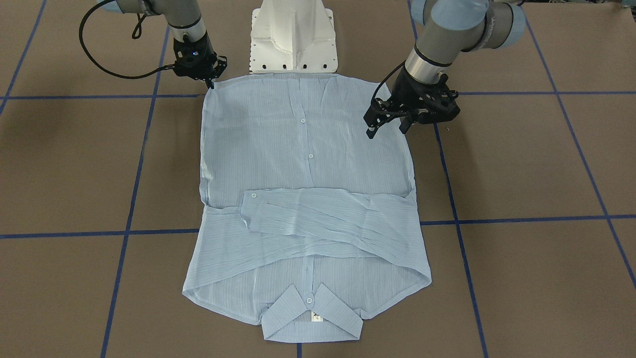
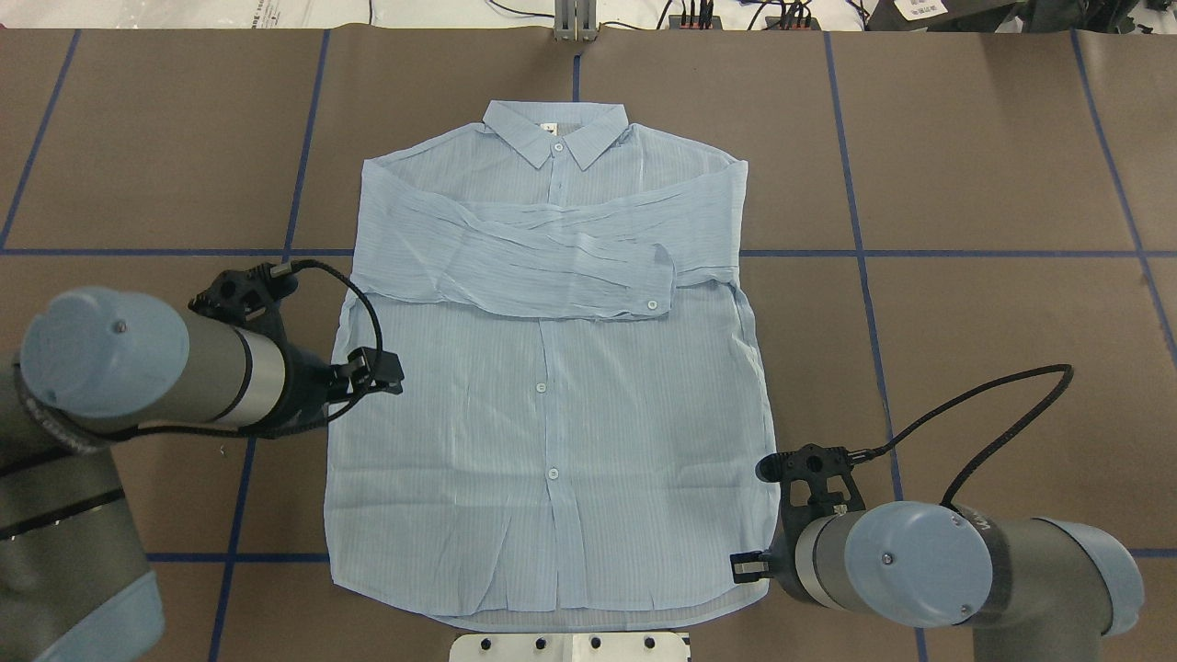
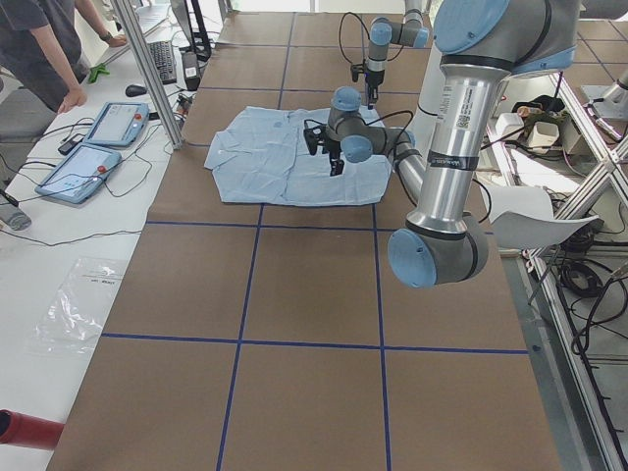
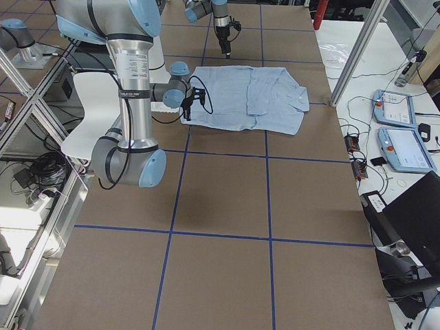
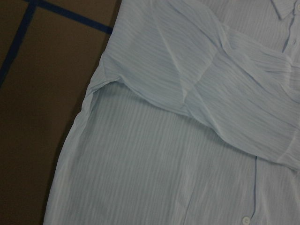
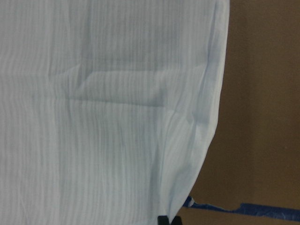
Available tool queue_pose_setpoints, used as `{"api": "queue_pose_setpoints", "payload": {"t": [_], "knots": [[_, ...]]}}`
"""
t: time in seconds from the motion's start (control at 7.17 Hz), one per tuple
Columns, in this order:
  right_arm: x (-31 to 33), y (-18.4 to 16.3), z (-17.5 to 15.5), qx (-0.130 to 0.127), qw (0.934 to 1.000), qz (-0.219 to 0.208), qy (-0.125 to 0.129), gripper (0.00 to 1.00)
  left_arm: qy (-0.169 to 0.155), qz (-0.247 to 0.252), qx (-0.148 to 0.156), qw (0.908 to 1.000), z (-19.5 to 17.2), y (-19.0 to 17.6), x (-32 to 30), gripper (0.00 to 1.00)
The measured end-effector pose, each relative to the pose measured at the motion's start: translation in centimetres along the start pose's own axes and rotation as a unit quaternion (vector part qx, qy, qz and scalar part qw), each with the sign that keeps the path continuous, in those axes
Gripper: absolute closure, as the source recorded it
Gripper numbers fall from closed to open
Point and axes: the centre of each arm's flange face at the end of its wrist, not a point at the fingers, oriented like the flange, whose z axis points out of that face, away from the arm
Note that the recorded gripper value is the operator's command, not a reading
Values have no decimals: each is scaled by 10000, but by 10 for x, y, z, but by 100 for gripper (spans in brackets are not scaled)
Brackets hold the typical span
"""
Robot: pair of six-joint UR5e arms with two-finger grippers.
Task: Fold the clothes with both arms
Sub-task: 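Grasp the near hem corners with both grippers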
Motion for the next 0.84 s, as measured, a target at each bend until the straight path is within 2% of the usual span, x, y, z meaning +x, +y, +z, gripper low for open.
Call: {"api": "queue_pose_setpoints", "payload": {"t": [0.42,0.56,0.84], "knots": [[-2,0,0,16,10000,-8,-68,100,-531,-341,-209,9978,42,108,-48,12],[-4,-1,0,20,10000,-9,-83,100,-649,-354,-256,9969,49,127,-58,15],[-5,-1,-1,28,10000,-4,-90,100,-780,-302,-258,9962,60,136,-68,17]]}}
